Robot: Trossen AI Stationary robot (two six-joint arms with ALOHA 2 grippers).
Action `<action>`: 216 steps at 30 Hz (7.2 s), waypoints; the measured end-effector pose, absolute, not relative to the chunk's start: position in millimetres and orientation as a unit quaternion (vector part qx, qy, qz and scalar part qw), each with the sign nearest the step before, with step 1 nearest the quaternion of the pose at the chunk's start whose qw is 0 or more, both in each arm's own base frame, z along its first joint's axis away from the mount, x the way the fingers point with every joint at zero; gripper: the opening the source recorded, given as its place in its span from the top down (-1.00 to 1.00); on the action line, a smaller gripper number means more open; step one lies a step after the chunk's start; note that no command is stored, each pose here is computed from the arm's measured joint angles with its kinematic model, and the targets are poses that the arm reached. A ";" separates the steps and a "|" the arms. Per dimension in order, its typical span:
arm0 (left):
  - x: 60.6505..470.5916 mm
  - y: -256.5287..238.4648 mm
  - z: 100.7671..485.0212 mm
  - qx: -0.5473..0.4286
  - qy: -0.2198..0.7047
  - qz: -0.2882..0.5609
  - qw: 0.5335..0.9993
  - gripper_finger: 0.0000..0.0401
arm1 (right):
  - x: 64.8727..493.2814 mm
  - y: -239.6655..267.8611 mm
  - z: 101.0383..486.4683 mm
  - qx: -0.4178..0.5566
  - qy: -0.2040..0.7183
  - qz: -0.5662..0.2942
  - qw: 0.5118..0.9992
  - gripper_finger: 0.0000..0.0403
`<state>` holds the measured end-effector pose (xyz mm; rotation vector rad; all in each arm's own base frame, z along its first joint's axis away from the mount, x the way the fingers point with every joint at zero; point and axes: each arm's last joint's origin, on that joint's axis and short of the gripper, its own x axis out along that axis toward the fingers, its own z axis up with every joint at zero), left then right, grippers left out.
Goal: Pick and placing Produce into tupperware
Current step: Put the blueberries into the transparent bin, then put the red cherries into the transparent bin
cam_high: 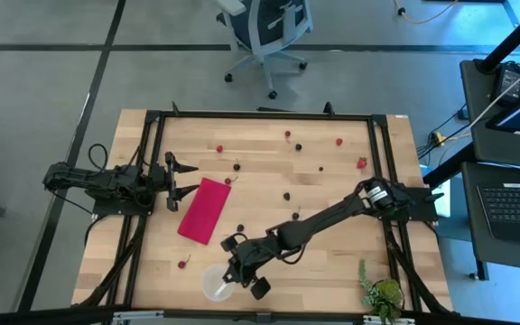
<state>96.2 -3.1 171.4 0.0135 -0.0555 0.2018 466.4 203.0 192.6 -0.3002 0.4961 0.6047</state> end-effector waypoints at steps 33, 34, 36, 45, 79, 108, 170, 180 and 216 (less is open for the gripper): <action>96.3 -3.1 171.4 0.007 -0.027 0.101 0.995 -0.29 | 469.2 203.0 172.6 -0.162 0.259 0.296 0.905 0.65; 96.3 -3.1 171.4 0.007 -0.028 0.100 0.995 -0.29 | 469.2 203.0 172.6 -0.162 0.259 0.296 0.905 0.65; 96.3 -3.1 171.4 0.007 -0.028 0.100 0.995 -0.29 | 469.3 203.0 172.6 -0.162 0.259 0.296 0.905 0.65; 96.3 -3.1 171.4 0.007 -0.027 0.100 0.995 -0.29 | 469.5 202.9 172.9 -0.166 0.256 0.297 0.905 0.65; 96.8 -7.4 171.7 0.012 -0.030 0.027 0.999 -0.29 | 400.4 152.8 241.8 -0.159 0.356 0.218 0.895 -0.02; 104.7 -22.3 242.0 0.036 -0.013 -0.042 0.998 -0.29 | 253.1 37.9 163.1 -0.055 0.080 0.014 0.995 -0.02; 219.6 -174.6 149.3 -0.339 0.676 0.238 0.610 -0.27 | 253.4 19.8 154.1 -0.042 0.127 -0.019 0.991 -0.02; 221.4 -176.8 135.9 -0.343 0.700 0.254 0.572 -0.27 | 252.3 19.8 150.3 -0.042 0.147 -0.018 0.988 -0.02; 235.6 -172.3 172.6 -0.260 0.700 0.262 0.612 -0.27 | 252.3 19.8 150.4 -0.031 0.147 -0.020 0.989 -0.02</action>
